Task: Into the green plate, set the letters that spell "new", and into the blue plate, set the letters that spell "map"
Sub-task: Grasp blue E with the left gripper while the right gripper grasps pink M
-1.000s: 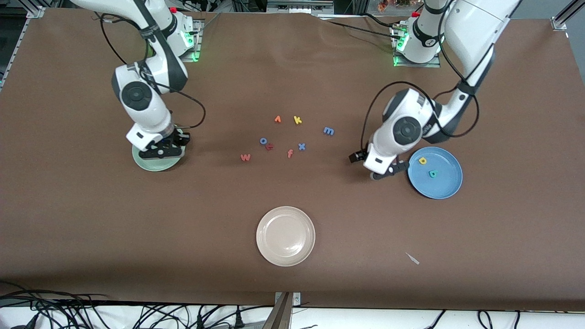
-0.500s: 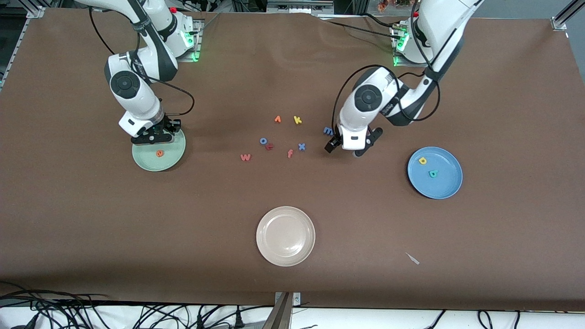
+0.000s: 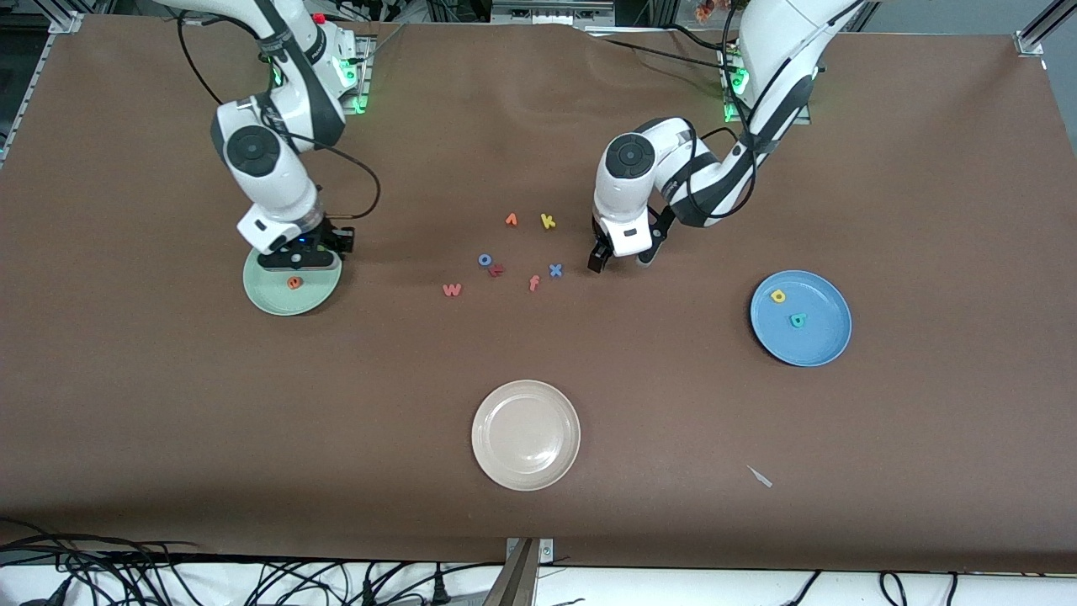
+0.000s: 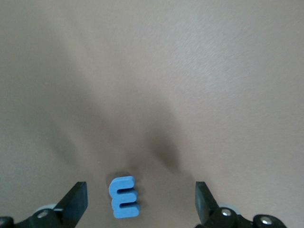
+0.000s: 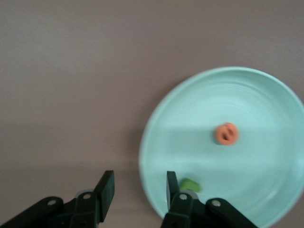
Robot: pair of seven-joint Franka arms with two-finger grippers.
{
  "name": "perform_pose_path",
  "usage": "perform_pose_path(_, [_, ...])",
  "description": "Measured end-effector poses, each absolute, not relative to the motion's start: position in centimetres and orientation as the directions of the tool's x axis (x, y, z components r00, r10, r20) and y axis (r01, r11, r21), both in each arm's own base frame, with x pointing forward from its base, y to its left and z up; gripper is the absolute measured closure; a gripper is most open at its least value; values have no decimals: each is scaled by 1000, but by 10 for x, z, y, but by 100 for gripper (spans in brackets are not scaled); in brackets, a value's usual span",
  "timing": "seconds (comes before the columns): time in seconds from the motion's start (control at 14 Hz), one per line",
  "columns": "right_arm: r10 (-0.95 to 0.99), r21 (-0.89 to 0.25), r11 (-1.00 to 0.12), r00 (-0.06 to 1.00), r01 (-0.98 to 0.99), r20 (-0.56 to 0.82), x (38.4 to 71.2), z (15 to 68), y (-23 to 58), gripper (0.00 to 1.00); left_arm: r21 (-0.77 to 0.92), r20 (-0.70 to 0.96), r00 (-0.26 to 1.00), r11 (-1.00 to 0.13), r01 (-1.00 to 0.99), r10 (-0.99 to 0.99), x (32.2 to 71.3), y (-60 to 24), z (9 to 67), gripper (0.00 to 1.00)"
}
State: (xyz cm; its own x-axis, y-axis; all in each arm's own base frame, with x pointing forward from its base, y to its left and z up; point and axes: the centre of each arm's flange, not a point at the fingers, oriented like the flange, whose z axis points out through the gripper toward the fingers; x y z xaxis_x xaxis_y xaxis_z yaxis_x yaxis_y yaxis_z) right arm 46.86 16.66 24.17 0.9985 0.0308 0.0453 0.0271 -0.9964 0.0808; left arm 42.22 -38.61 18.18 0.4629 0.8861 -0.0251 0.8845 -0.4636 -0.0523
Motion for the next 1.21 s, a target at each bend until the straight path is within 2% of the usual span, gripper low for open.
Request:
perform_pose_path(0.29, [-66,22,-997,996,-68,54,482,230,239,41,-53,-46,446,-448,892,894,419,-389,170,2])
perform_pose_path(0.36, [-80,9,-997,995,-80,53,485,225,258,39,-54,-49,440,-443,895,897,418,-390,168,10])
perform_pose_path(0.43, [-84,-4,-996,995,-84,54,486,221,280,33,-54,-51,435,-437,898,899,417,-391,167,22])
perform_pose_path(0.5, [-83,-16,-996,995,-82,53,484,218,303,33,-47,-53,433,-435,899,900,418,-391,169,33])
perform_pose_path(0.64, [-85,-32,-996,995,-83,50,481,210,335,25,-43,-54,432,-434,900,900,419,-392,170,54])
perform_pose_path(0.79, [-86,-37,-996,995,-84,46,483,205,343,25,-42,-50,432,-434,900,900,418,-393,174,72])
perform_pose_path(1.07, [-28,-19,-999,997,-26,73,483,193,344,25,-43,-50,437,-439,898,898,417,-392,173,72])
perform_pose_path(1.21, [2,-1,-1000,996,3,90,487,188,342,25,-50,-42,477,-479,877,878,421,-390,174,72])
